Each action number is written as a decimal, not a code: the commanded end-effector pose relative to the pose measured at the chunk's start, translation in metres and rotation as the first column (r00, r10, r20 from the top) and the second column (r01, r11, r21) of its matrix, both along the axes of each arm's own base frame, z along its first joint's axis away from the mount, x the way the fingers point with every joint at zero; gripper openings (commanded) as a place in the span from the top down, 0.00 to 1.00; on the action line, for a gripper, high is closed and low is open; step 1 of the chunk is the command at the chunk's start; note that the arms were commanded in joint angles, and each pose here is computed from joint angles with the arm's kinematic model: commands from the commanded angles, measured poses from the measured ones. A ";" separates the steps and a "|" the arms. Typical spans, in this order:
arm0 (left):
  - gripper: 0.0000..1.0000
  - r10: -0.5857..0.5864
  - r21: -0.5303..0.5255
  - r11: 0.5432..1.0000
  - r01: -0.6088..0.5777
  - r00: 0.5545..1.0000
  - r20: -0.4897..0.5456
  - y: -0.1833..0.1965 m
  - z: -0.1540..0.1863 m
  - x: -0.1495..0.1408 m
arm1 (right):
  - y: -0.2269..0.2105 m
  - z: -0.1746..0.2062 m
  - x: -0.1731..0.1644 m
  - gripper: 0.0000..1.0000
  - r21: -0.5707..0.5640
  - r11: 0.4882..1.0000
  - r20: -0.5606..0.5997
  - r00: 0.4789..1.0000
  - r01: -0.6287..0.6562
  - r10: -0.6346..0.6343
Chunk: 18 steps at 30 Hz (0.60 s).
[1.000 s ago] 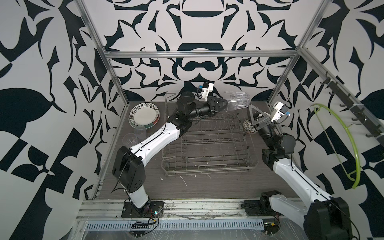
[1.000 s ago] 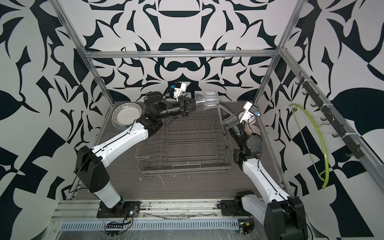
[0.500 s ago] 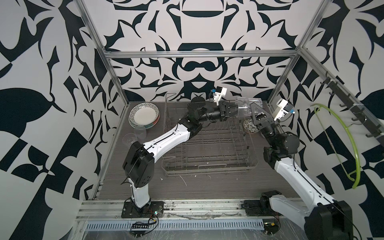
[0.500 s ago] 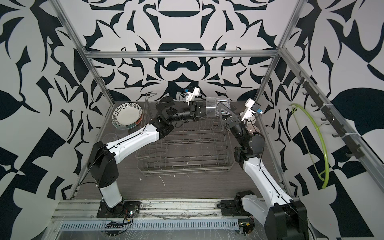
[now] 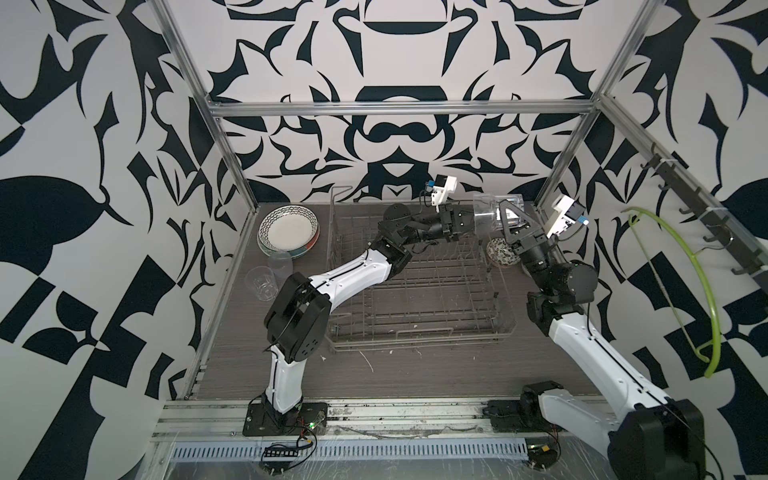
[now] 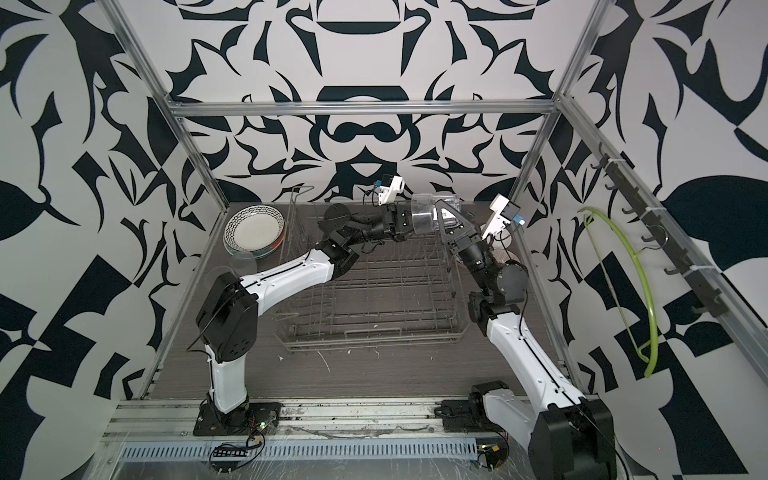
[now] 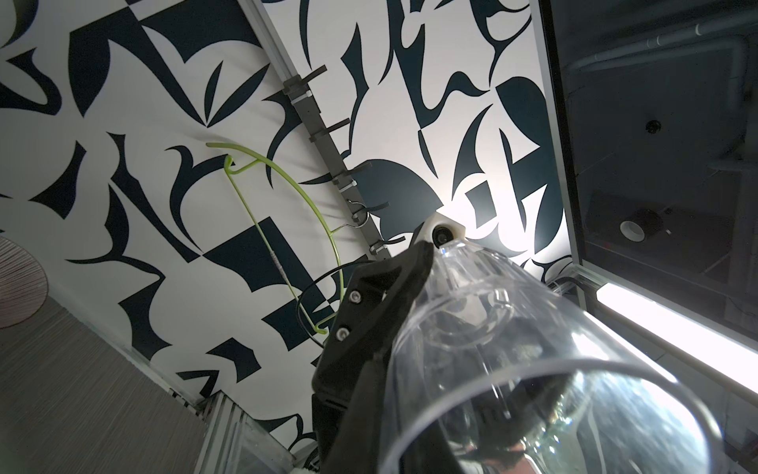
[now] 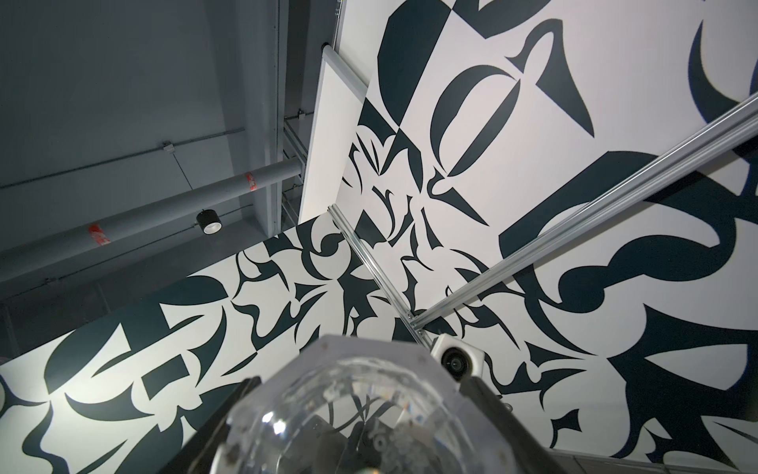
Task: Load bowls into a dish rack
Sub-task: Flip the distractor at the dish rack.
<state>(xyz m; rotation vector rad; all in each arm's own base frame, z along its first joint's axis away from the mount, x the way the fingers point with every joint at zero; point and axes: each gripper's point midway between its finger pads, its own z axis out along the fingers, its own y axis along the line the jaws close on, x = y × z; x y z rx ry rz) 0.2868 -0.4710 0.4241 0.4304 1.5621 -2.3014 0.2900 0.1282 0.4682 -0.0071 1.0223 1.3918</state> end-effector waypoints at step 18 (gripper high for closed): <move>0.46 0.043 0.036 0.998 -0.044 0.999 0.012 0.030 -0.005 0.000 | 0.010 0.031 -0.024 0.57 -0.175 0.980 0.160 0.985 0.096 -0.068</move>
